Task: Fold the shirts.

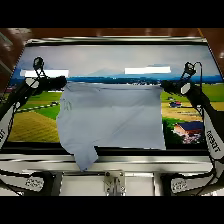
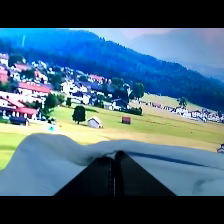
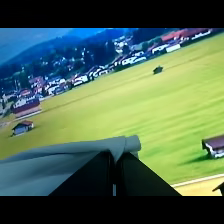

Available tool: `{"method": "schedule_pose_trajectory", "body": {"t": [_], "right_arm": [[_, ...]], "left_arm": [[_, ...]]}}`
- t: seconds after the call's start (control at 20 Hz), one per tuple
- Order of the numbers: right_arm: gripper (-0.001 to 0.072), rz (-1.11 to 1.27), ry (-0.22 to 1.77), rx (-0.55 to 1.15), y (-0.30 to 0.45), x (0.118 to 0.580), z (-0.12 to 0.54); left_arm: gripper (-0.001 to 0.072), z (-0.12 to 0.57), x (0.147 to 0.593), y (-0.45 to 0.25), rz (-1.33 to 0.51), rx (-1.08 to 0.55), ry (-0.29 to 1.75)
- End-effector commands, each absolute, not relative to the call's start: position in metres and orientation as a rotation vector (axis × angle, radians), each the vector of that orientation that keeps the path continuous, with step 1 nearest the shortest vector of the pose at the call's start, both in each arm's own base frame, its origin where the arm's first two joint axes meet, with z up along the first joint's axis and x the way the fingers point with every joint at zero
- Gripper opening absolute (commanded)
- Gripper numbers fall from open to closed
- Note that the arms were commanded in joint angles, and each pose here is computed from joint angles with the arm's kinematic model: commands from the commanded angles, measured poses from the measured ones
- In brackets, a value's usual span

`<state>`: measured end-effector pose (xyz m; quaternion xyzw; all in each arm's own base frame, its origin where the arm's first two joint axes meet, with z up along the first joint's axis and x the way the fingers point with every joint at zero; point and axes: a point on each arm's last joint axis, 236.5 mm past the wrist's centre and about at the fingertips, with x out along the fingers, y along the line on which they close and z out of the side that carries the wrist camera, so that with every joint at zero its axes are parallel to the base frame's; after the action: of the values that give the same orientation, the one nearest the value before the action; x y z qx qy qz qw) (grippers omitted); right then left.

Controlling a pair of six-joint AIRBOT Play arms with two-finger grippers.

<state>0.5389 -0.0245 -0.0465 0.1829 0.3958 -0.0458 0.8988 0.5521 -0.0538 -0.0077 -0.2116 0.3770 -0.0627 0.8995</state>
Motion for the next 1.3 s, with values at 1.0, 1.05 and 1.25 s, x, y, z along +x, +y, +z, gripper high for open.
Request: {"method": "schedule_pose_trajectory", "body": {"t": [1.0,1.05,1.25], "right_arm": [[0.0624,0.023,1.616,0.286,-0.049,0.268,-0.025],[0.0625,0.041,1.593,0.375,-0.045,0.259,-0.030],[0.0624,0.027,1.583,0.501,-0.043,0.242,-0.037]], "left_arm": [[0.0595,-0.076,0.222,-0.030,-0.170,-0.732,1.629],[0.0596,-0.086,0.201,-0.037,-0.147,-0.820,1.611],[0.0591,-0.096,0.177,-0.067,-0.196,-0.992,1.558]]}}
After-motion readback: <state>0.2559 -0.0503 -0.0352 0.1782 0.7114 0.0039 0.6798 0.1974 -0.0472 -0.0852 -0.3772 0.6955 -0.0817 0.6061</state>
